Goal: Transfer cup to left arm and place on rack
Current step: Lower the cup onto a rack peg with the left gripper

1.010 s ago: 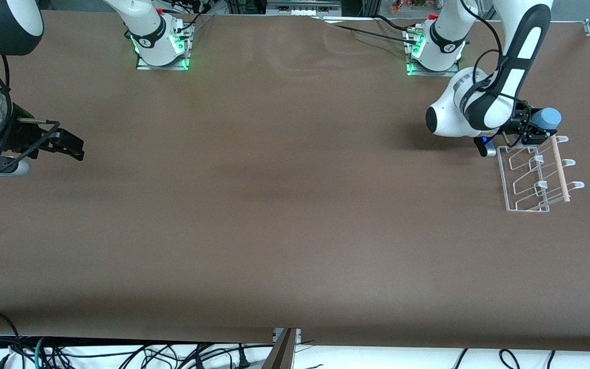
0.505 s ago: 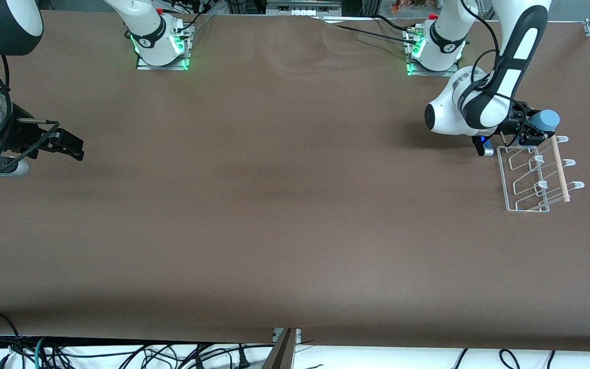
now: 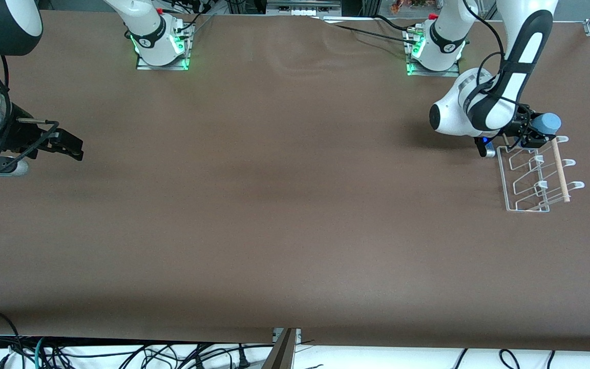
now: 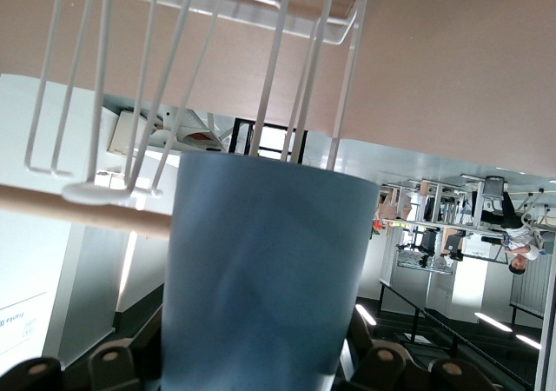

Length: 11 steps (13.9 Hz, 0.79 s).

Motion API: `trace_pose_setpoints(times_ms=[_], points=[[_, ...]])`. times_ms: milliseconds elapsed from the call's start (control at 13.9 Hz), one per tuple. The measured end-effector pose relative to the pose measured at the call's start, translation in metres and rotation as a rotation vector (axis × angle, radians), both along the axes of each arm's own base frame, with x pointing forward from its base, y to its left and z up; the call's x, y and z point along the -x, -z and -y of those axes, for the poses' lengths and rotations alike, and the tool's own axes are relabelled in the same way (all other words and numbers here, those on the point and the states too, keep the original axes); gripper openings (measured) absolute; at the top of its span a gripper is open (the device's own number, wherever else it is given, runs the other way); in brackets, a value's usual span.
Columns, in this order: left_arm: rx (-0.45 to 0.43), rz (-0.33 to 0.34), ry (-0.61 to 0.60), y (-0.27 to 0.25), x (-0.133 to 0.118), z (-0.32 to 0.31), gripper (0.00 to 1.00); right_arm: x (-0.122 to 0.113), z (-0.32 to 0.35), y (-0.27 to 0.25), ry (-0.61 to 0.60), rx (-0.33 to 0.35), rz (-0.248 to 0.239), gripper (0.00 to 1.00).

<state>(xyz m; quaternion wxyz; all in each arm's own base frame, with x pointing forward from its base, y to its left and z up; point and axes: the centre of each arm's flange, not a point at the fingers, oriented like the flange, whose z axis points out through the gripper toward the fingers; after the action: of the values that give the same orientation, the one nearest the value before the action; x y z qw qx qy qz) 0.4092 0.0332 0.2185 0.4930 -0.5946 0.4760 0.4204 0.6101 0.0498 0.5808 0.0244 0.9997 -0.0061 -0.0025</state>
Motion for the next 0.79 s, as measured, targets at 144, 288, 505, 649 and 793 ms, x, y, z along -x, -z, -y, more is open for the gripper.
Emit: trace_pose_setpoints(times_ms=[144,288,505,649,793], points=[[0.012,0.007,-0.001,0.009,0.002,0.000,0.78,0.000,0.000,0.000,0.000,0.000,0.000,1.00],[0.018,0.006,-0.006,0.018,0.005,-0.001,0.78,0.000,0.000,0.000,0.000,0.000,0.000,1.00],[0.008,0.007,0.014,0.023,0.004,-0.004,0.85,0.000,0.000,0.000,0.000,0.000,0.000,1.00],[0.007,0.011,0.016,0.023,0.003,-0.004,1.00,0.000,0.000,0.000,0.000,0.000,0.000,1.00],[0.007,0.021,0.014,0.021,0.002,-0.004,1.00,0.000,0.000,0.000,0.000,0.000,0.000,1.00]])
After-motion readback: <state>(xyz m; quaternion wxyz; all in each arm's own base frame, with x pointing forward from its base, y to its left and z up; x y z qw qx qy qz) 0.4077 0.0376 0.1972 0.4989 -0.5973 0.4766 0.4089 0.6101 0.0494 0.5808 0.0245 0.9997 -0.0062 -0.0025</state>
